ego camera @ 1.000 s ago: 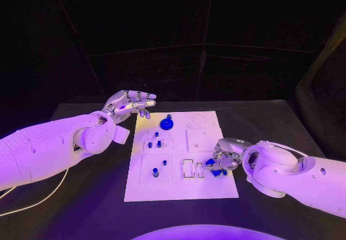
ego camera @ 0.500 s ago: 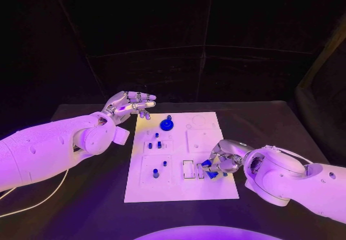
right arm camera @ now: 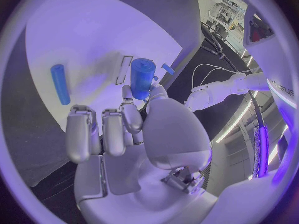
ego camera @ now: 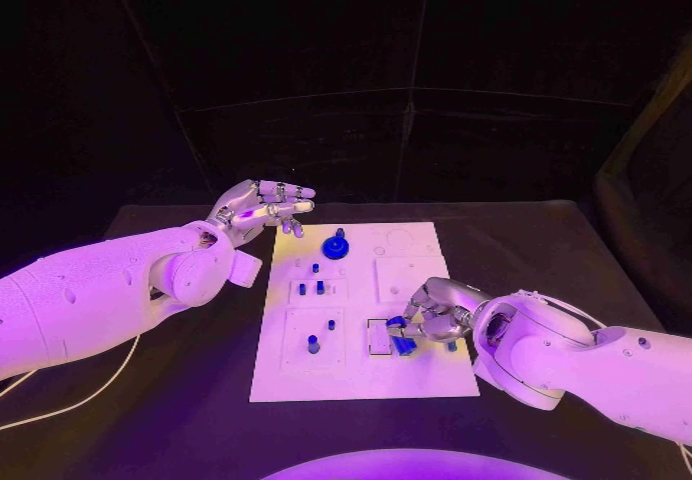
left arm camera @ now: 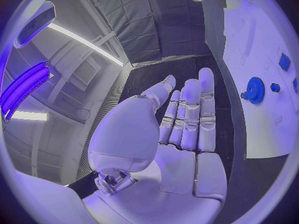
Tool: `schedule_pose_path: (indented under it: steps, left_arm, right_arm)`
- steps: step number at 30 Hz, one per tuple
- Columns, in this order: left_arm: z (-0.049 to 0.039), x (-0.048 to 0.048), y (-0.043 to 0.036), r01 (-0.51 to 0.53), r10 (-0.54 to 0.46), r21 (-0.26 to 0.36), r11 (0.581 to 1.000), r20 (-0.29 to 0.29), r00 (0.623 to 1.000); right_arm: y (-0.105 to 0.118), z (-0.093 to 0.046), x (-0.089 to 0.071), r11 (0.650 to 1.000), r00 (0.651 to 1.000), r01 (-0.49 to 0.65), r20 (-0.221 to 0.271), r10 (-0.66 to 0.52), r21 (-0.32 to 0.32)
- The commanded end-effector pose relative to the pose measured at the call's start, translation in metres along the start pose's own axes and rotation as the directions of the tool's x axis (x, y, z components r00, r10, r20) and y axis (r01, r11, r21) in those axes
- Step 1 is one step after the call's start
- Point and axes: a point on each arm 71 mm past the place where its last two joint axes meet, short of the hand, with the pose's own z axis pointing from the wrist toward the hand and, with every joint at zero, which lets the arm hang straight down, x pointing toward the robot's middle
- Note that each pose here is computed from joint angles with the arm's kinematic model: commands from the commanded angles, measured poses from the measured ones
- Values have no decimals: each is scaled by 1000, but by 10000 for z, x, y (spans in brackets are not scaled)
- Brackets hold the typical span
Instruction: Assemble the parts on the task board
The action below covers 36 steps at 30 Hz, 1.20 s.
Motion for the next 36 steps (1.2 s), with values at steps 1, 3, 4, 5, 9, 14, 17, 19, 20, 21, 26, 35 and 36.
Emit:
schedule_pose_path:
  steps: [1, 3, 4, 5, 9, 14, 17, 19, 20, 21, 26, 35, 36]
  left_arm:
    - [7, 15, -12, 8, -8, 5, 1000, -11, 1000]
    - [8, 16, -12, 8, -8, 5, 1000, -11, 1000]
    - [8, 17, -12, 8, -8, 5, 1000, -11, 1000]
    - [9, 18, -12, 8, -8, 5, 1000, -11, 1000]
    - [11, 24, -12, 9, -9, 5, 1000, -13, 1000]
    - [11, 24, -12, 9, -9, 5, 1000, -13, 1000]
    - [11, 25, -12, 9, -9, 5, 1000, -13, 1000]
    - [11, 26, -13, 9, -9, 5, 1000, -13, 1000]
    - [11, 26, -13, 9, -9, 5, 1000, -13, 1000]
    - [10, 26, -13, 9, -9, 5, 1000, -13, 1000]
    - [9, 21, -13, 9, -8, 5, 1000, -12, 1000]
    - [7, 19, -13, 8, -8, 5, 1000, -12, 1000]
    - [7, 18, -12, 8, -8, 5, 1000, -11, 1000]
  right_arm:
    - [34, 33, 3, 1000, 1000, -23, 15, 23, 14]
    - [60, 58, 17, 1000, 1000, -19, 16, 19, 16]
    - [69, 69, 24, 1000, 1000, -16, 14, 16, 18]
    - [77, 78, 31, 1000, 1000, -13, 12, 12, 20]
    - [111, 118, 62, 999, 1000, 22, -3, -22, 24]
    - [142, 152, 86, 998, 998, 57, -12, -57, 24]
    - [157, 168, 96, 997, 997, 77, -15, -76, 26]
    - [159, 177, 103, 995, 995, 96, -20, -95, 31]
    - [159, 179, 104, 994, 995, 101, -21, -100, 32]
    - [159, 185, 106, 993, 994, 111, -23, -111, 35]
    - [163, 190, 98, 991, 992, 128, -9, -128, 33]
    - [184, 162, 69, 992, 992, 127, 25, -127, -8]
    - [185, 158, 68, 992, 992, 126, 25, -126, -14]
